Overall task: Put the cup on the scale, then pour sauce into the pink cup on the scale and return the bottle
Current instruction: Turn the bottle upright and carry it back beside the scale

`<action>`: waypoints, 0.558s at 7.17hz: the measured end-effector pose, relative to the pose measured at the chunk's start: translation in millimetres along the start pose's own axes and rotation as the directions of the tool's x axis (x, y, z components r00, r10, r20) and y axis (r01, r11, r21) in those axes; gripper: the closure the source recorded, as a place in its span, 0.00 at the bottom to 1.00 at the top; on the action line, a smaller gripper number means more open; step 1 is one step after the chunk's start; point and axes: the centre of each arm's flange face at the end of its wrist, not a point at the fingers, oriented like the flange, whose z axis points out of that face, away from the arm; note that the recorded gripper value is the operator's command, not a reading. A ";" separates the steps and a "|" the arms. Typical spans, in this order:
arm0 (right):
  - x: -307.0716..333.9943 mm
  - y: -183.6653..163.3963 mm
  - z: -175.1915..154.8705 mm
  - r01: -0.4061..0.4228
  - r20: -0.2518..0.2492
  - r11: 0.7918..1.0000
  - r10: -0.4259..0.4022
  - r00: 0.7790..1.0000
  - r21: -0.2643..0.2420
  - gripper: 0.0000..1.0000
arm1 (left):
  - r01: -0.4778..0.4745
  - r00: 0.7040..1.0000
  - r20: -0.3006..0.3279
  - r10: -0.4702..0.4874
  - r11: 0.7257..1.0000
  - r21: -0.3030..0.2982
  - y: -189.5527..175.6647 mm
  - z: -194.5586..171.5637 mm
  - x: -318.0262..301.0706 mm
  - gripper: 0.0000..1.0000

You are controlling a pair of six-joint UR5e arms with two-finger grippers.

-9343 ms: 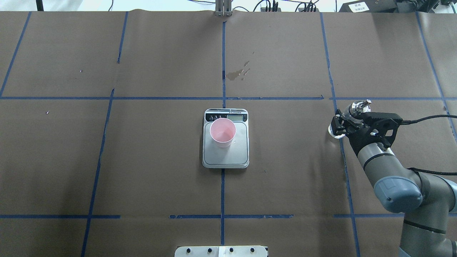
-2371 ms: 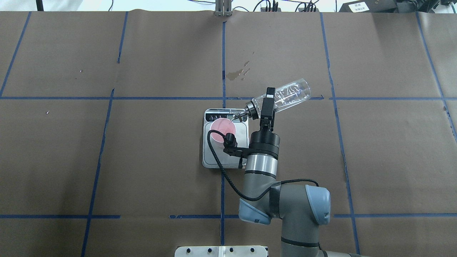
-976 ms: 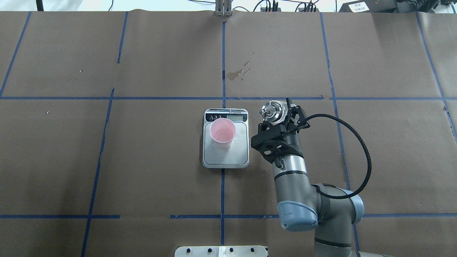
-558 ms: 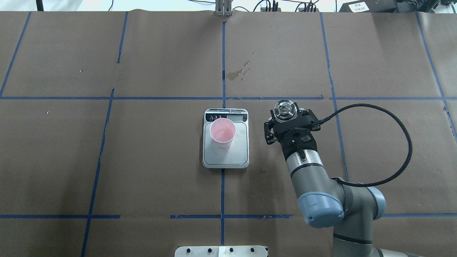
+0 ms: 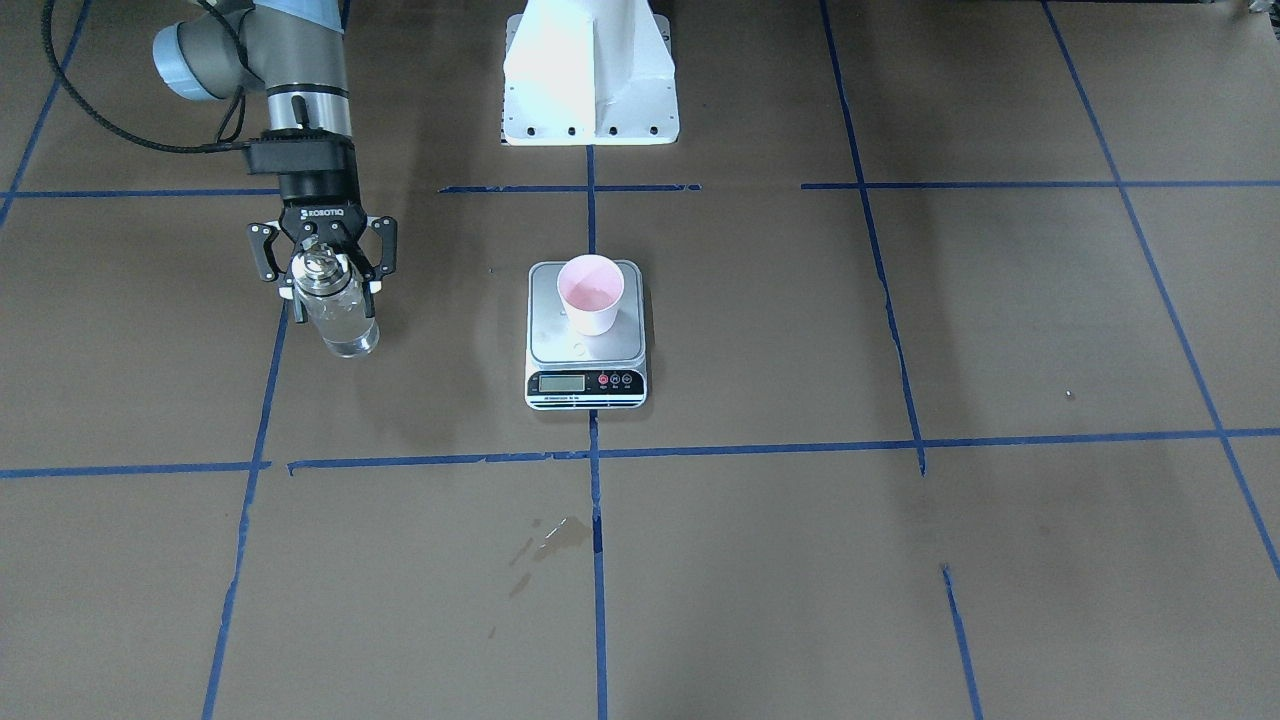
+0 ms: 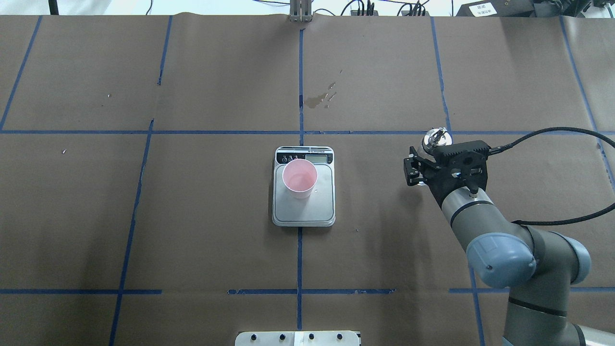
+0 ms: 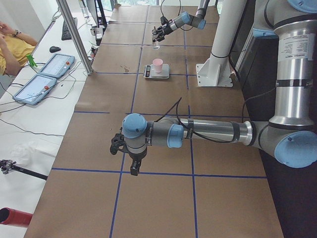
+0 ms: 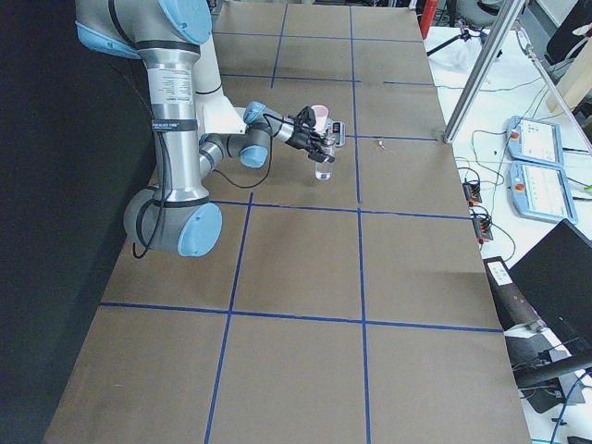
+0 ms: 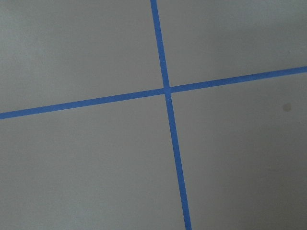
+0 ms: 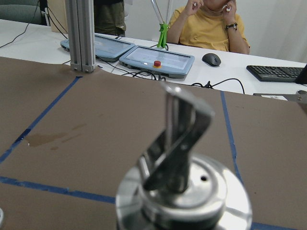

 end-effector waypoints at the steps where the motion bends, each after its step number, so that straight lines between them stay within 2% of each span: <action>1: 11.3 3.5 0.3 -0.046 -0.006 0.999 0.046 0.999 -0.013 1.00 | -0.001 1.000 0.000 0.001 1.000 0.000 0.0 0.2 0.0 0.00; 4: 64.7 24.6 -5.5 -0.129 0.005 0.992 0.129 0.992 -0.013 1.00 | -0.003 1.000 0.000 0.003 1.000 0.000 -0.2 0.3 0.5 0.00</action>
